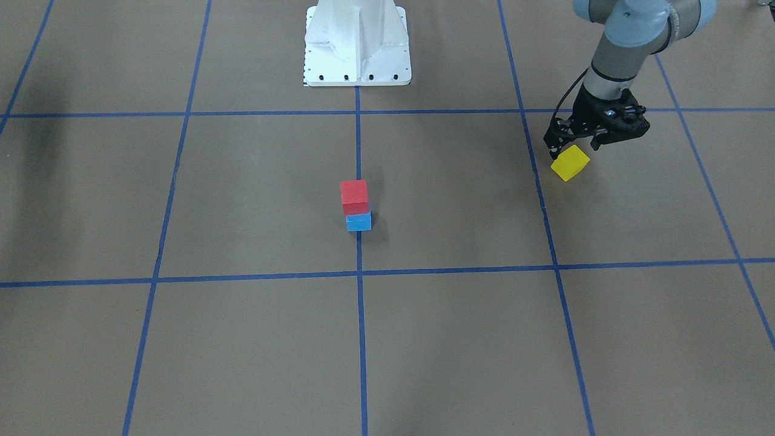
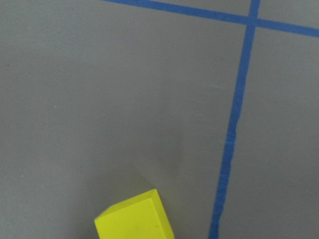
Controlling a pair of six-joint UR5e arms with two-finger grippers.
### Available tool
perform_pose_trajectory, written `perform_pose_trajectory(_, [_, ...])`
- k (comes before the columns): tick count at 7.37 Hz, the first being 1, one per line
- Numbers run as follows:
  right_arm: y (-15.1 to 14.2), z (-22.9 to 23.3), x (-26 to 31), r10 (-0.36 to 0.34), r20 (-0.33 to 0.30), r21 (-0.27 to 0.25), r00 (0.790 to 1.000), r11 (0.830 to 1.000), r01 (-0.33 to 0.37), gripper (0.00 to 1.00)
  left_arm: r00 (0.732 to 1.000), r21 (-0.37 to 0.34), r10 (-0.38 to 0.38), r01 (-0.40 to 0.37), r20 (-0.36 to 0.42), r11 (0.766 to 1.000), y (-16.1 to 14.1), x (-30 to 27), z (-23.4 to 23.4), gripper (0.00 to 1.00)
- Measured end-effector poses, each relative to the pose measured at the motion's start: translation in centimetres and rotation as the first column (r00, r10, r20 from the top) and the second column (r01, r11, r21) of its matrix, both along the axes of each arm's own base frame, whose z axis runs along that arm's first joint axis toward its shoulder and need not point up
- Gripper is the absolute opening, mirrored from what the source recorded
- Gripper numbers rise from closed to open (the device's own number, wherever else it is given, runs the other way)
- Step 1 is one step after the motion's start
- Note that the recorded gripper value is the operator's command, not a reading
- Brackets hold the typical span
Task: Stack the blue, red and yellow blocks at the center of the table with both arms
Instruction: 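Lower the left gripper onto the yellow cube and close it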
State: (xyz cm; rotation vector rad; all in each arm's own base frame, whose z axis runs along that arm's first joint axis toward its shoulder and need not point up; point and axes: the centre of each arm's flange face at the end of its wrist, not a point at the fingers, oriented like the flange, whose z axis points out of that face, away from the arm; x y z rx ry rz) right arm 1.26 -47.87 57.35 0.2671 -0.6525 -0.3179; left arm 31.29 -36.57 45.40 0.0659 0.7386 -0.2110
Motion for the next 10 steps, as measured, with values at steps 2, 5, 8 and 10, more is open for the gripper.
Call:
perform_pose_trajectory(2, [-0.4,1.0,-0.1,0.001,0.003,0.023,1.000,1.000,-0.001,0.99,1.000,-0.031,0.015,-0.015,-0.011,0.999,0.0,0.6,1.2,1.00])
perform_pose_trajectory(5, [-0.5,1.1,-0.1,0.000,0.003,0.034,1.000,0.999,0.000,0.99,1.000,-0.047,0.014,-0.014,-0.006,0.999,-0.6,1.6,1.9,1.00])
perform_pose_trajectory(8, [-0.6,0.9,-0.1,0.000,0.003,0.038,1.000,0.999,0.000,0.99,1.000,-0.067,0.013,-0.011,0.021,0.998,-1.0,1.9,3.7,0.89])
perform_pose_trajectory(10, [-0.6,0.9,-0.1,0.000,0.004,0.039,1.000,0.999,0.000,0.99,1.000,-0.080,0.004,-0.002,0.024,0.997,-1.0,2.4,3.9,0.11])
